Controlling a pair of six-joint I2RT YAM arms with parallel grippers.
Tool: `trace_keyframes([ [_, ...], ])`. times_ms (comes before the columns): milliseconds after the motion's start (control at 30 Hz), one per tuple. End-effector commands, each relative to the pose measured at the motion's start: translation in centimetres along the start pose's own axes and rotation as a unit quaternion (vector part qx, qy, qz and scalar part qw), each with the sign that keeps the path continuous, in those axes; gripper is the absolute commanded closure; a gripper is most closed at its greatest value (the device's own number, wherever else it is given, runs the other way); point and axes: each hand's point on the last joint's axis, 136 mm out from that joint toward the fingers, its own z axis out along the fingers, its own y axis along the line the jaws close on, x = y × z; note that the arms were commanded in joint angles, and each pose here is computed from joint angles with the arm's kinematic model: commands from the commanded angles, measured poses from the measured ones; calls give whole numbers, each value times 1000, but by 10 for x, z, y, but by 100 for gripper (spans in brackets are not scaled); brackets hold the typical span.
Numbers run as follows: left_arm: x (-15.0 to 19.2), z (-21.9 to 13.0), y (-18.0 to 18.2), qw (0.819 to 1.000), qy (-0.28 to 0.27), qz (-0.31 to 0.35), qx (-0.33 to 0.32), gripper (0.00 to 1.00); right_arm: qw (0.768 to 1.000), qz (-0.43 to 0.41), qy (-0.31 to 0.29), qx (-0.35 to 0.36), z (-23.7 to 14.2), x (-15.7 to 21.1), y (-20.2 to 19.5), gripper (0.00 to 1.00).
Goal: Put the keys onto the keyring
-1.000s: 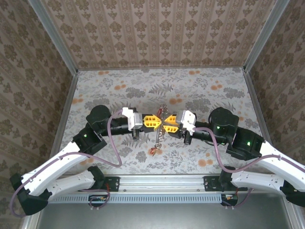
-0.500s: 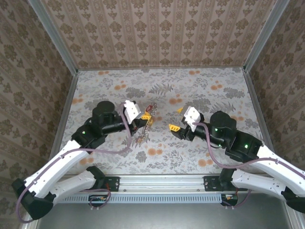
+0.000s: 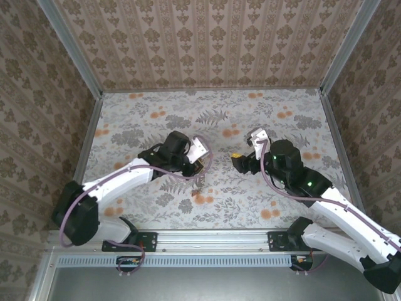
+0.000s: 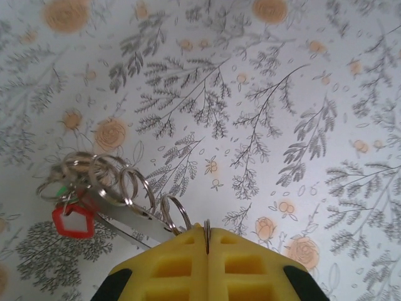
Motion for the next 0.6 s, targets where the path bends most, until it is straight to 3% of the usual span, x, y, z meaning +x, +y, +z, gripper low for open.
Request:
trace_keyframes([
  [0,-20,18,-1,1000,-16,3,-1,100,999,34,-17,30,-3,5,-14,15],
  [133,-20,56,-3,1000,5,-13,15,100,997,40,-19,61,-4,14,-27,0],
  [233,-23,77,-7,999,10,-17,28,99,995,42,-20,83,-6,19,-37,0],
  [300,-26,85,-10,999,14,-17,33,92,994,43,-19,99,-8,22,-44,0],
  [433,-37,76,-17,999,1,-15,43,79,990,51,-19,128,-13,27,-56,0],
  [567,-52,39,-27,998,-33,-10,50,67,985,55,-32,159,-22,32,-67,0],
])
